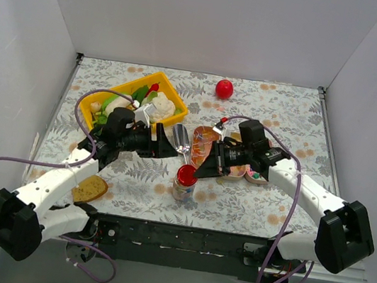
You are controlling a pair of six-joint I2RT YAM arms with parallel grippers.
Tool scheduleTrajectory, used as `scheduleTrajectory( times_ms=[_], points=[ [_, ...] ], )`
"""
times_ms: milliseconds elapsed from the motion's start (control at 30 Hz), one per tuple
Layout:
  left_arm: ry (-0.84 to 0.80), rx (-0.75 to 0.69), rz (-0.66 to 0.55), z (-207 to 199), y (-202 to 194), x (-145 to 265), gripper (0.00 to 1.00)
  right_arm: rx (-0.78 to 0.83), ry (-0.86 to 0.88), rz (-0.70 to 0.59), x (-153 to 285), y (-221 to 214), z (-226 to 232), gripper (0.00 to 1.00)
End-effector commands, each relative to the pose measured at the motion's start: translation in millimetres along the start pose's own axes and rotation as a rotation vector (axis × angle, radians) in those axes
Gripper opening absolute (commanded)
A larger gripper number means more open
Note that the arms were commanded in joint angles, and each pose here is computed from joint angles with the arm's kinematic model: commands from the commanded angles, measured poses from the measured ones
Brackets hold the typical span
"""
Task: Pack the candies
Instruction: Pick up the bottle lid at the center of the board, then close the bottle lid on the packing bottle.
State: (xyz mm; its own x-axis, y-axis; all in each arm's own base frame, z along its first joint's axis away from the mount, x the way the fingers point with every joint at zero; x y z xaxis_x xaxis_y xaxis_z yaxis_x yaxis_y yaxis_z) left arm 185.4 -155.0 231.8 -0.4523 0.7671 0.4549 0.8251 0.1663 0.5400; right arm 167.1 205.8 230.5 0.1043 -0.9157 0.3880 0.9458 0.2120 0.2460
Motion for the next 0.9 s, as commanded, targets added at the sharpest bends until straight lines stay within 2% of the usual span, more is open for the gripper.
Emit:
scheduleTrajectory(
  times_ms=[0, 100, 200, 567, 867],
  points=[
    [0.032, -0.025, 0.015, 9.3, -9.8, 0.7, 0.68, -0.051, -0.008, 0.076, -2.8, -7.6, -9.7, 0.01],
    [-0.001, -0.029, 0.063, 14.0, -20.0, -0.8, 0.59, -0.092, -0.033, 0.107, -6.1, -11.6, -19.6, 0.01],
    [-0.030, -0.056, 0.080, 14.6, -26.0, 0.9, 0.56, -0.125, -0.051, 0.125, -10.1, -12.8, -28.0, 0.01],
    [-0.140, -0.169, 0.125, -2.0, -36.9, -3.7, 0.58, -0.147, -0.105, 0.134, -17.3, -2.7, -37.1, 0.01],
    [-0.106, -0.210, 0.169, -3.8, -45.2, -15.7, 0.57, -0.093, -0.185, 0.081, -18.5, 14.2, -37.1, 0.01]
  ],
)
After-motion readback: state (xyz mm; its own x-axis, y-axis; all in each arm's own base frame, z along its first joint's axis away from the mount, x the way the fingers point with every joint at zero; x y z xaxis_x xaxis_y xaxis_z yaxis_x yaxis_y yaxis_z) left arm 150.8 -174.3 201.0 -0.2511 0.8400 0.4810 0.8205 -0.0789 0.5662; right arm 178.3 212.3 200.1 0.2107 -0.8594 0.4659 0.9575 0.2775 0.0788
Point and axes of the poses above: each gripper's point midway between its finger pads, its own x axis back along the fingers, its own z axis along the line the jaws close on, y = z × x, the point moved 10 cm from there along x, back along the fingers, and after that the axes turned 1 degree about -x, right-handed, at the moved point
